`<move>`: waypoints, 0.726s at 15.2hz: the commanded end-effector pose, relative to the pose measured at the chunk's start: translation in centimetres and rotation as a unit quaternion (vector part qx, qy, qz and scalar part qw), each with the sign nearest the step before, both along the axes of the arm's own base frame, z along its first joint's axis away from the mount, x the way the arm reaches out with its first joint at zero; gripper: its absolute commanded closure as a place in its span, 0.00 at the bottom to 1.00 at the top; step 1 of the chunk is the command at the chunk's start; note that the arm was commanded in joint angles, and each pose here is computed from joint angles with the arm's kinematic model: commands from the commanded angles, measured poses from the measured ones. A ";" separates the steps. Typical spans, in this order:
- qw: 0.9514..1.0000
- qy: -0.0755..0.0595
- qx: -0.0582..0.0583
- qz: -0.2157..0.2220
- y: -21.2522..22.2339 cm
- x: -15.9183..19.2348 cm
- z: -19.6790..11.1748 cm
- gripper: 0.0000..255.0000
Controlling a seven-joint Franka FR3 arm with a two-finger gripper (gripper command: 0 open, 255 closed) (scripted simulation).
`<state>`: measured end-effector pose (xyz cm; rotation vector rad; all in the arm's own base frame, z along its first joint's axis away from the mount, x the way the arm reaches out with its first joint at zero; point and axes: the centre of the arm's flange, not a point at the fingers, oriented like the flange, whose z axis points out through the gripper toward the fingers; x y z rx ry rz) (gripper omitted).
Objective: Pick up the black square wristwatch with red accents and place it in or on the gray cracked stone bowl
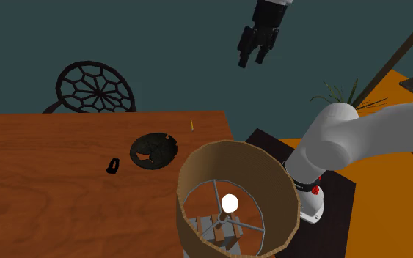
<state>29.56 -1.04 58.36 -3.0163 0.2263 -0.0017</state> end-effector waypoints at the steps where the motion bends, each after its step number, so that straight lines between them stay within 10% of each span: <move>1: 1.000 0.000 0.000 0.000 0.0 0.0 0.0 0.00; 11: 1.000 0.000 -0.014 0.023 9.9 6.3 -6.8 0.00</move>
